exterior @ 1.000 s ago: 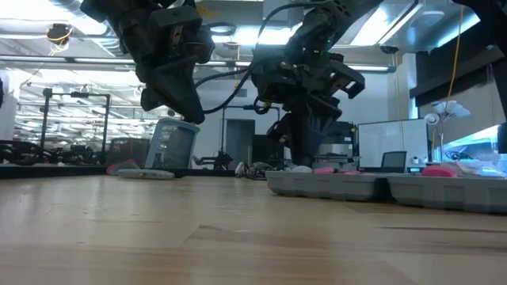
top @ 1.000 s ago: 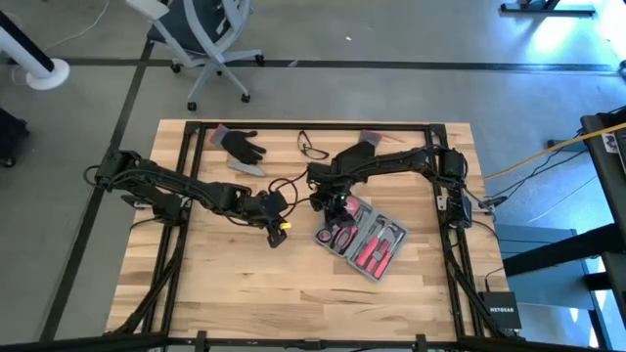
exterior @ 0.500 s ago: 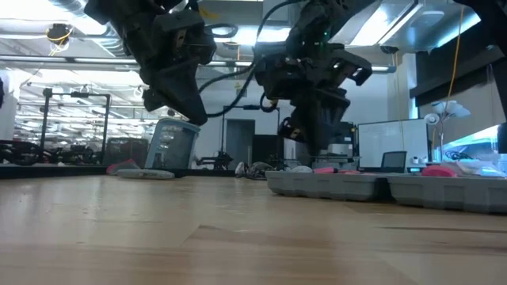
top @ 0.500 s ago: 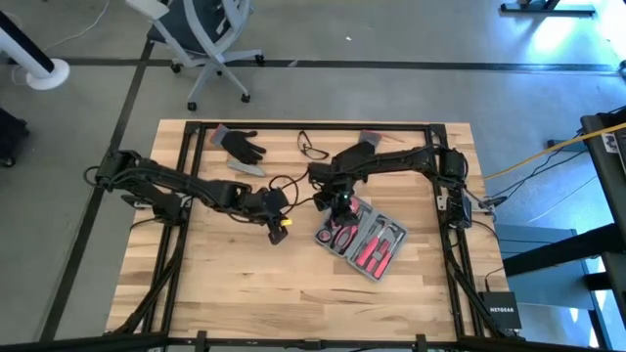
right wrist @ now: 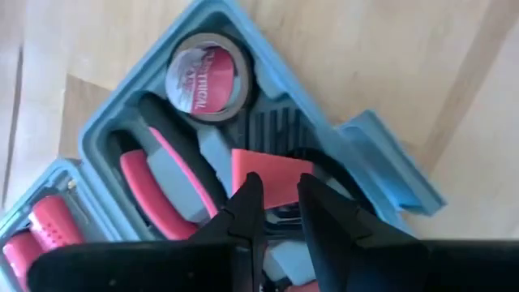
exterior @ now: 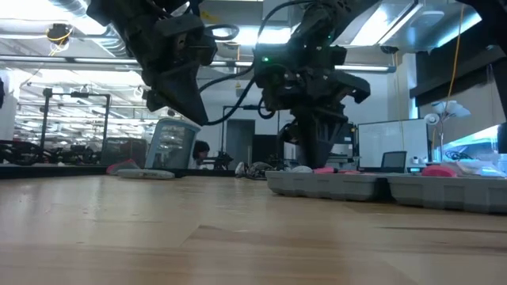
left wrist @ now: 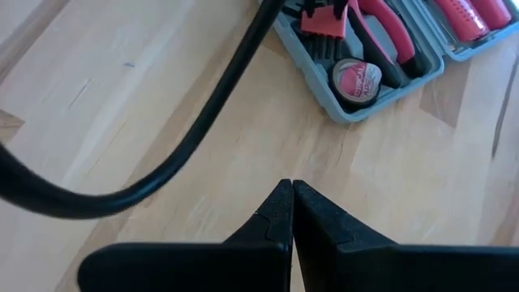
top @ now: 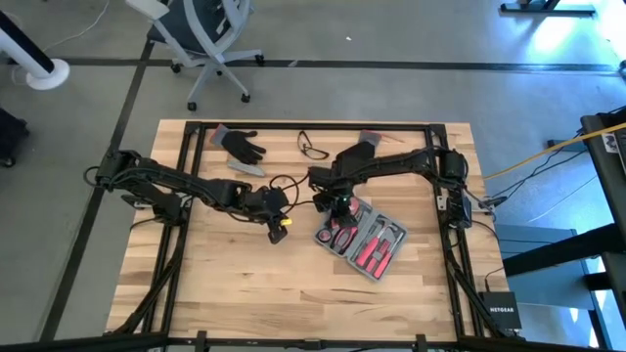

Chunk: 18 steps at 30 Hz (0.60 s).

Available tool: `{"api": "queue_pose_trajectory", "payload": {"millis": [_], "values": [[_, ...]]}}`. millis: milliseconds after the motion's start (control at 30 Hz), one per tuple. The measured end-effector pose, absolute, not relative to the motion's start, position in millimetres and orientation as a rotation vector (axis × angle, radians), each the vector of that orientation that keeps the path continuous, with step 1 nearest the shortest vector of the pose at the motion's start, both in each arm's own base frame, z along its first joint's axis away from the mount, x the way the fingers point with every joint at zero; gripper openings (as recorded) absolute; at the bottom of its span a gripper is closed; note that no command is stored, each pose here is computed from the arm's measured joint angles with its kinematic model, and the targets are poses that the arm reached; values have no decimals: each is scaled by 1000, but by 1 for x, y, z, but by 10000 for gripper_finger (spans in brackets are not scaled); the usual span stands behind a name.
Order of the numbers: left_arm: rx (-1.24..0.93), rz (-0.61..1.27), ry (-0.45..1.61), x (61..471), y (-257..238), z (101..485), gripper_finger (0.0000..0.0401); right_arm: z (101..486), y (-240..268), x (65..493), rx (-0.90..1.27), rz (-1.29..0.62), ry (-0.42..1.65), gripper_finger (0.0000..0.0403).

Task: Prefit tool cases

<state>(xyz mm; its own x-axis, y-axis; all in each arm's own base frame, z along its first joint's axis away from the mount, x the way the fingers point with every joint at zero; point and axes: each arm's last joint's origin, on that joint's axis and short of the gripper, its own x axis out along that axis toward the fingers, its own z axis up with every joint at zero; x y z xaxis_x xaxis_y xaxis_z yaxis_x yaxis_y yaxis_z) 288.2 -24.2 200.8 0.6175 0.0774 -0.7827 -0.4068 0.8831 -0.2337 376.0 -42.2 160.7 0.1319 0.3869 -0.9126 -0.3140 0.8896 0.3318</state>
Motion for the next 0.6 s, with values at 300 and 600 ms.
{"api": "queue_pose_trajectory", "payload": {"millis": [300, 600], "values": [[-375, 278, 866, 289, -20, 201, 0, 166, -43, 373, 32, 373, 1400, 22], [-358, 286, 882, 288, -16, 200, 0, 159, -43, 370, 76, 310, 1427, 0]]}}
